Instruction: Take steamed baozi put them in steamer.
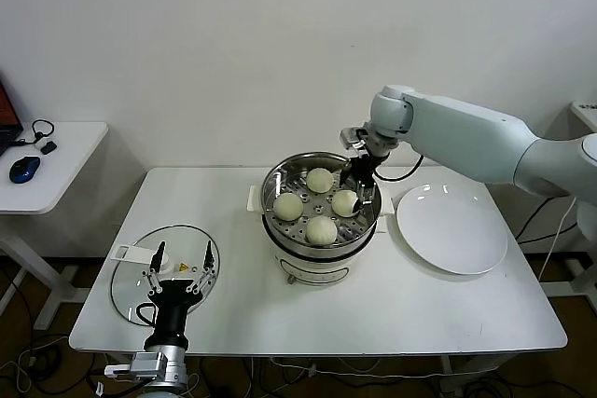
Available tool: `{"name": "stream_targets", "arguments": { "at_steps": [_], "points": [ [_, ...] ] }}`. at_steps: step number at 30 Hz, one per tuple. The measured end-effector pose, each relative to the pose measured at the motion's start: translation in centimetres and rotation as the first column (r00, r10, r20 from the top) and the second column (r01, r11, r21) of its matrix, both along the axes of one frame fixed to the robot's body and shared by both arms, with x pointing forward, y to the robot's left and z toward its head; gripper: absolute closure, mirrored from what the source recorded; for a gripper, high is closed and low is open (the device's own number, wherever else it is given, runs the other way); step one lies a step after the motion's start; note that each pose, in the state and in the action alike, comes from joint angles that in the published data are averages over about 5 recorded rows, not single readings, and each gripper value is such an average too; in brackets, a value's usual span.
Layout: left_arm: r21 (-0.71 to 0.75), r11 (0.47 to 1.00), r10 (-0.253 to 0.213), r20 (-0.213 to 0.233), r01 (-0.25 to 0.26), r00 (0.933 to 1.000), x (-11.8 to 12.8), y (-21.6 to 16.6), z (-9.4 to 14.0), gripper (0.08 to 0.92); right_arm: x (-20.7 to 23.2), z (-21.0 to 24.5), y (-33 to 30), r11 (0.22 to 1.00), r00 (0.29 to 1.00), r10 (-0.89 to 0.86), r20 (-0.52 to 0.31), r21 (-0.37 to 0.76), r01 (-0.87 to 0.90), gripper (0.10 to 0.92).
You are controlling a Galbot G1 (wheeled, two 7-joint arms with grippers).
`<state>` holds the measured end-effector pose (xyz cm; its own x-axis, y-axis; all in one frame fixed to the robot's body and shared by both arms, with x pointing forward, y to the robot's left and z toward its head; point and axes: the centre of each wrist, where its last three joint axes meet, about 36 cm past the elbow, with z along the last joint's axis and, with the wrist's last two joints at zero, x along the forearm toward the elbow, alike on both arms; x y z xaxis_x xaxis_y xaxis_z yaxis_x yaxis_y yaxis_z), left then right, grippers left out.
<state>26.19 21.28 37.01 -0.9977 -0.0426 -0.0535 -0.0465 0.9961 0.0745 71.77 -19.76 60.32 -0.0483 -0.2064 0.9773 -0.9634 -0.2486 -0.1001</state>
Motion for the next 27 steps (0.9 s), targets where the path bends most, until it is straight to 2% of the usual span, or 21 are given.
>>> {"name": "stream_targets", "arguments": {
  "at_steps": [13,20,27],
  "points": [
    [0.004,1.0,-0.007,0.001,0.007,1.0,0.0,-0.3,0.1,0.177,-1.4,4.2,-1.8,0.997,1.0,0.013,0.024,0.071,-0.014,0.2],
    [0.009,1.0,-0.01,0.001,0.01,0.9999,-0.2,-0.4,0.3,0.177,-3.1,6.0,-5.1,0.984,0.997,-0.012,0.07,0.177,0.0,0.2],
    [0.013,1.0,-0.018,0.005,0.018,0.9998,-0.2,-0.8,0.6,0.177,-6.0,5.9,-10.1,0.944,0.987,-0.098,0.129,0.325,0.051,0.2]
  ]
}}
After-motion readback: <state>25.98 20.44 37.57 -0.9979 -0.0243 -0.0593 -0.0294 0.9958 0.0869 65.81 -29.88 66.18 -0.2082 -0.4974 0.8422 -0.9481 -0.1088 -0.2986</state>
